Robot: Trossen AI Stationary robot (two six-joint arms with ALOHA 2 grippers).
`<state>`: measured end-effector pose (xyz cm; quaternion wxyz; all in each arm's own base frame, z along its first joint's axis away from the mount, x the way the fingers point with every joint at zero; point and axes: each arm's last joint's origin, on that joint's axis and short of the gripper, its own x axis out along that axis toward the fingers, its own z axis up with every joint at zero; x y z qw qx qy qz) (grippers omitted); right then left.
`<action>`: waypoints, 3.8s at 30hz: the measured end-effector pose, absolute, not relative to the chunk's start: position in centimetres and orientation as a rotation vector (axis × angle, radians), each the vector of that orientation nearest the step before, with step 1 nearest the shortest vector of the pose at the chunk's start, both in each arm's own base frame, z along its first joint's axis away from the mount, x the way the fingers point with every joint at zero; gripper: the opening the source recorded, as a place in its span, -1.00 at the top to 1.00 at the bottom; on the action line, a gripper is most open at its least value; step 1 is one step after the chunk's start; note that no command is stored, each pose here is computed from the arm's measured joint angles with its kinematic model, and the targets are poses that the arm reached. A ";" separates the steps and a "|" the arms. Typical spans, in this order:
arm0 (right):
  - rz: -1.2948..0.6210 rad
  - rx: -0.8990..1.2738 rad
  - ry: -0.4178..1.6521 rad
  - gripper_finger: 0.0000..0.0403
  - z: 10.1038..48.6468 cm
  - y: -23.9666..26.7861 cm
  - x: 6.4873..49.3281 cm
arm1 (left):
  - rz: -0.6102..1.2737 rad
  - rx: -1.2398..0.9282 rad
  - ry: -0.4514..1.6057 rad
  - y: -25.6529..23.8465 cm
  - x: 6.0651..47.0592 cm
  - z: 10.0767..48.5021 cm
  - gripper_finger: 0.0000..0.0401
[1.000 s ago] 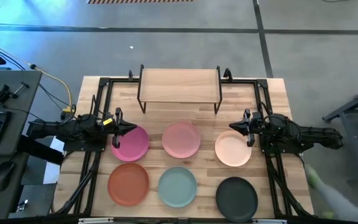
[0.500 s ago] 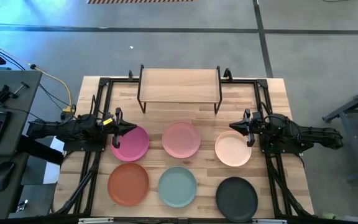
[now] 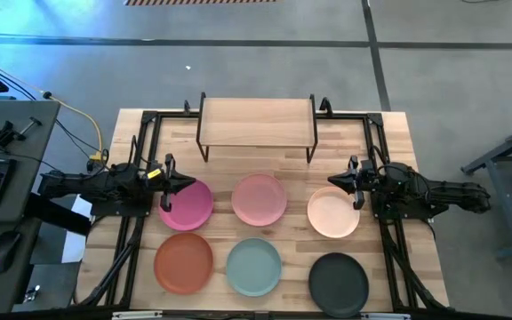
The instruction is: Place and stack plates onto a shelf
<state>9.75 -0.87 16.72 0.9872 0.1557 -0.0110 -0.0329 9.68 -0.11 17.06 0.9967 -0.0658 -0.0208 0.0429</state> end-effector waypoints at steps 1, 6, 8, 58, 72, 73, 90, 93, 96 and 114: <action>-0.066 0.313 -0.022 1.00 16.7 -0.9 9.8 | 0.086 -0.132 -0.042 -0.1 9.7 17.1 1.00; -0.066 0.313 -0.022 1.00 16.7 -0.9 9.8 | 0.086 -0.132 -0.042 -0.1 9.7 17.1 1.00; -0.066 0.313 -0.022 1.00 16.7 -0.9 9.8 | 0.086 -0.132 -0.042 -0.1 9.7 17.1 1.00; -0.066 0.313 -0.022 1.00 16.7 -0.9 9.7 | 0.053 -1.147 0.614 -2.5 13.3 25.1 0.15; -0.066 0.313 -0.022 1.00 16.7 -0.9 9.8 | 0.460 -1.284 0.958 -6.9 12.1 21.0 0.14; -0.066 0.313 -0.022 1.00 16.7 -0.9 9.8 | 0.508 -1.295 0.922 -7.1 12.1 20.9 0.14; -0.066 0.312 -0.022 1.00 16.7 -0.9 9.8 | 0.760 -1.202 1.223 -9.3 10.3 18.3 0.14; -0.066 0.313 -0.022 1.00 16.7 -0.9 9.8 | 0.862 -1.211 1.160 -9.2 9.9 18.1 0.14; -0.066 0.313 -0.023 1.00 16.7 -0.9 9.7 | 0.944 -1.232 1.069 -9.3 9.9 17.8 0.14; -0.066 0.313 -0.023 1.00 16.7 -0.9 9.8 | 1.150 -1.255 1.084 -10.3 11.0 15.8 0.14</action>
